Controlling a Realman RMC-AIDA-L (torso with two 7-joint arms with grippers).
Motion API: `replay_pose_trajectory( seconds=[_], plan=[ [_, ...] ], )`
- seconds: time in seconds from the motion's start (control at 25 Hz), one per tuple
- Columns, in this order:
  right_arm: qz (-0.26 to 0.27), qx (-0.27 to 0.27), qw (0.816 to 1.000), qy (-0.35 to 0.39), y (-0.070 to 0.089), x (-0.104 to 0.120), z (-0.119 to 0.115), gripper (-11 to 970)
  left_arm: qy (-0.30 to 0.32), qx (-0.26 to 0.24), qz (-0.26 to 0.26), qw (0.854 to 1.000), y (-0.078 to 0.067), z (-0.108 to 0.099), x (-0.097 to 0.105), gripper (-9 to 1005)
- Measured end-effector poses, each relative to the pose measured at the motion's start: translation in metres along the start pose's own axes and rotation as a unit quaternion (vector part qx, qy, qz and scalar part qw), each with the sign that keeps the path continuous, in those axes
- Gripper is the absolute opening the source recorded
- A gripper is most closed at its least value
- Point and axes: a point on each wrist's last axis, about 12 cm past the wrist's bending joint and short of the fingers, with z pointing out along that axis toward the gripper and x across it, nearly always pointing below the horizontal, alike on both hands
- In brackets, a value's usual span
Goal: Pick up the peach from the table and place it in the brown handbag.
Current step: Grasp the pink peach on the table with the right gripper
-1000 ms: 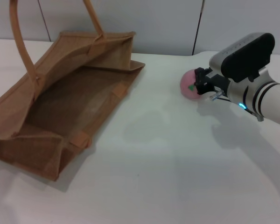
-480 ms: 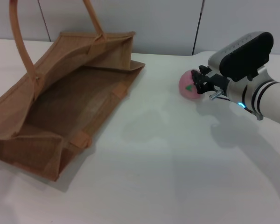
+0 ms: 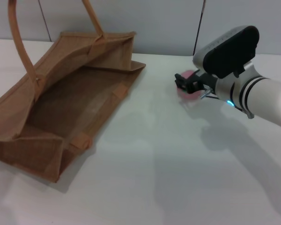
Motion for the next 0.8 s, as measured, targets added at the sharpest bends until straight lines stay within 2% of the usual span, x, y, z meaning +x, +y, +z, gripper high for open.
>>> replay_pose_trajectory(
  seconds=[0.04, 0.24, 0.48, 0.8],
  plan=[
    [-0.001, 0.0, 1.0, 0.003, 0.001, 0.001, 0.0, 612, 0.0, 0.0, 0.0, 1.0, 0.0, 0.0, 0.0, 106],
    [-0.007, -0.007, 1.0, 0.016, 0.01, 0.009, -0.002, 711, 0.0, -0.001, 0.001, 1.0, 0.0, 0.0, 0.0, 105],
    [0.0, 0.0, 1.0, 0.023, 0.004, 0.016, -0.001, 829, -0.002, 0.001, 0.002, 1.0, 0.0, 0.001, -0.002, 105],
    [0.012, 0.009, 1.0, 0.021, -0.009, 0.022, 0.002, 829, -0.006, 0.013, 0.012, 1.0, -0.005, 0.008, -0.01, 105]
  ],
)
